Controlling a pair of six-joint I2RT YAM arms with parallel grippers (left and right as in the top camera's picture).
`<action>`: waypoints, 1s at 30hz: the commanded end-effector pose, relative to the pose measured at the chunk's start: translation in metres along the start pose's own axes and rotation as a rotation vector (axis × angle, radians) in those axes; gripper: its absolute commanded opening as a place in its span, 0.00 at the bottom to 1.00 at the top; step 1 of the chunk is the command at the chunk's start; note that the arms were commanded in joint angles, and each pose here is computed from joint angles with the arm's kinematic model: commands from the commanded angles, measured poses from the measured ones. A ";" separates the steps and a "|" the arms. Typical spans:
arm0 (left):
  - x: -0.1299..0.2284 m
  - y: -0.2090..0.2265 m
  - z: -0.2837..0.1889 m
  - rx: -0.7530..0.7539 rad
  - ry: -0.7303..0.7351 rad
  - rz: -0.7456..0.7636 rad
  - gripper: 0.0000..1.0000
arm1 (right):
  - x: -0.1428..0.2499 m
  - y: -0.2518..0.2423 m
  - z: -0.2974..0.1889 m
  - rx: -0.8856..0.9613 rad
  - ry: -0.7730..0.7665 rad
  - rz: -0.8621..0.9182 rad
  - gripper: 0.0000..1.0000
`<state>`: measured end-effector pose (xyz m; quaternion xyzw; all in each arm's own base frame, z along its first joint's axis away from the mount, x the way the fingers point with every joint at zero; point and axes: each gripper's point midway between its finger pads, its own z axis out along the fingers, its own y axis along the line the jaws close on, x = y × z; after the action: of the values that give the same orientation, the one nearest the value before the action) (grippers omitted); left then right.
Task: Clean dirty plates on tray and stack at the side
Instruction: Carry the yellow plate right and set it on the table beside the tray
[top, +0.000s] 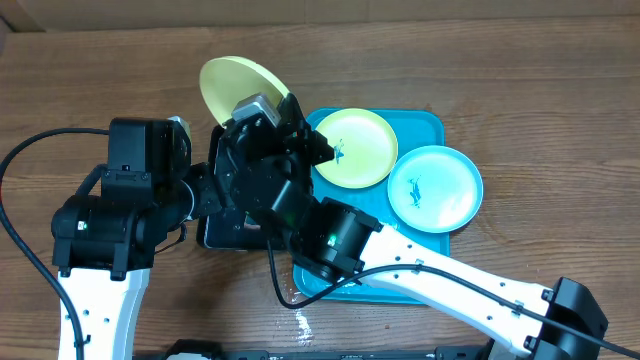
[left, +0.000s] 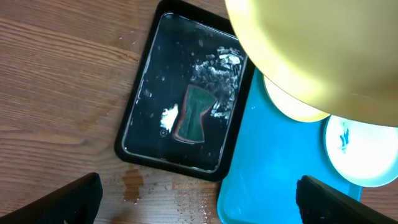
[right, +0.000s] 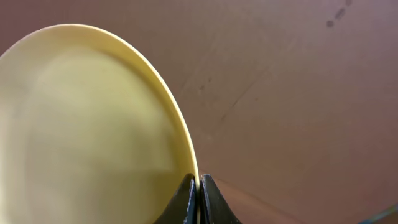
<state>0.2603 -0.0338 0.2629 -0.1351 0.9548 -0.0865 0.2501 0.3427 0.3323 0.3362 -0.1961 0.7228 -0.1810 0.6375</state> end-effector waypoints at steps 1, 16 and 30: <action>-0.004 0.001 -0.008 0.002 -0.031 0.000 1.00 | -0.009 -0.006 -0.004 0.030 -0.007 -0.017 0.04; -0.002 0.002 -0.008 -0.002 -0.024 0.013 1.00 | 0.095 -0.016 0.055 -0.293 0.474 0.800 0.04; -0.004 0.001 -0.008 0.001 -0.032 0.052 1.00 | 0.306 -0.263 0.034 0.089 1.071 1.361 0.04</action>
<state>0.2597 -0.0337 0.2628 -0.1210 0.9569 -0.0826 0.2507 0.3679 -0.0070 0.2031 0.3677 0.8995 0.1245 0.2004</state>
